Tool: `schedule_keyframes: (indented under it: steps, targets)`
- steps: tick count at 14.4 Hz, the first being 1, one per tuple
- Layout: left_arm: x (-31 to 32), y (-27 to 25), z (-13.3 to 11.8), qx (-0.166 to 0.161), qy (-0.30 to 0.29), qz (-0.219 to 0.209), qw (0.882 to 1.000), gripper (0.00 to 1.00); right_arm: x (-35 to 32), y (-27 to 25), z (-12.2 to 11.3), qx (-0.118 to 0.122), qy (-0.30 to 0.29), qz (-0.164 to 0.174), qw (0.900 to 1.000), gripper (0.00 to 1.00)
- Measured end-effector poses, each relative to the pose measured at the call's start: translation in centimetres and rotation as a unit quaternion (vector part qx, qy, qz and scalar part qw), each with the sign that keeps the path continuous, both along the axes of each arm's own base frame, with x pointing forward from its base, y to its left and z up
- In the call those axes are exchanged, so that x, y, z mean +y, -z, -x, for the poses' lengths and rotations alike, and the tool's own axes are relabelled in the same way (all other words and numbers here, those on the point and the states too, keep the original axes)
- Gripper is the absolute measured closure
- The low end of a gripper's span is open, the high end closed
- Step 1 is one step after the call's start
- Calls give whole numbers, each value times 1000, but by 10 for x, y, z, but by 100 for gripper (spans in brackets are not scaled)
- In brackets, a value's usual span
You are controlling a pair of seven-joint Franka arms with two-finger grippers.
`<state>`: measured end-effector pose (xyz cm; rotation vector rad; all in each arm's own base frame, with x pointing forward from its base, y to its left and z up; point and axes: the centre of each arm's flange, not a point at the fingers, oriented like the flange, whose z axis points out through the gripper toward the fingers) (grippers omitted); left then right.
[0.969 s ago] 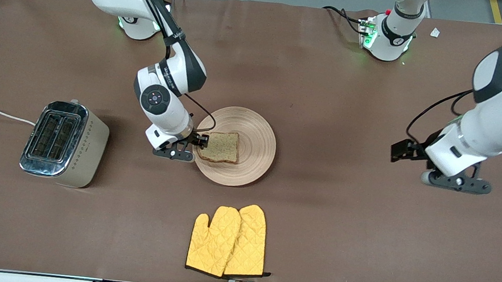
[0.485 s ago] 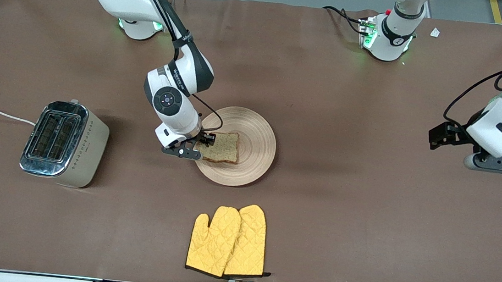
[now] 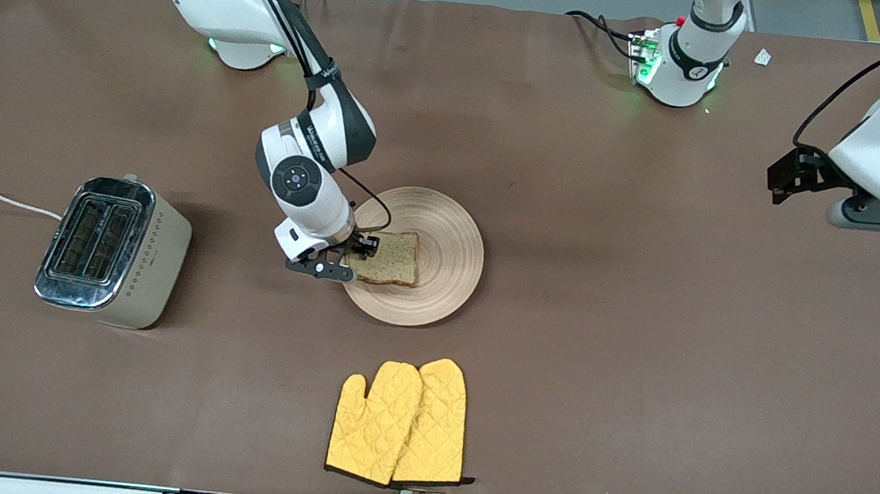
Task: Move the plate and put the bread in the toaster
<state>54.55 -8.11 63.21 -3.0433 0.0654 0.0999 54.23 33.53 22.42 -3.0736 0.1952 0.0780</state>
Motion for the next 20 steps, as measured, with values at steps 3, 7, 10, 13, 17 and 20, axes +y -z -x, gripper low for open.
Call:
schedule_keyframes:
  steps: [3, 7, 10, 13, 17, 20]
  targets:
    - [37, 6, 0, 11, -31, 24, 999, 0, 2, 0, 0, -1, -1, -1, 1000, 63]
    - [39, 0, 3, 5, -33, 25, 999, 0, 2, -1, 0, -1, -1, -1, 1000, 85]
    - [39, -1, 3, 1, -32, 26, 999, 0, 2, -1, 0, -2, -1, -1, 1000, 97]
    - [40, 0, -1, -4, -34, 27, 999, 0, 3, -2, -1, -2, -1, -1, 1000, 97]
    - [40, 3, -7, -10, -33, 28, 999, 0, 8, -33, -10, 31, -21, 37, 999, 97]
    - [39, 3, -7, -12, -32, 28, 999, 0, 9, -102, -19, 38, -16, 87, 995, 97]
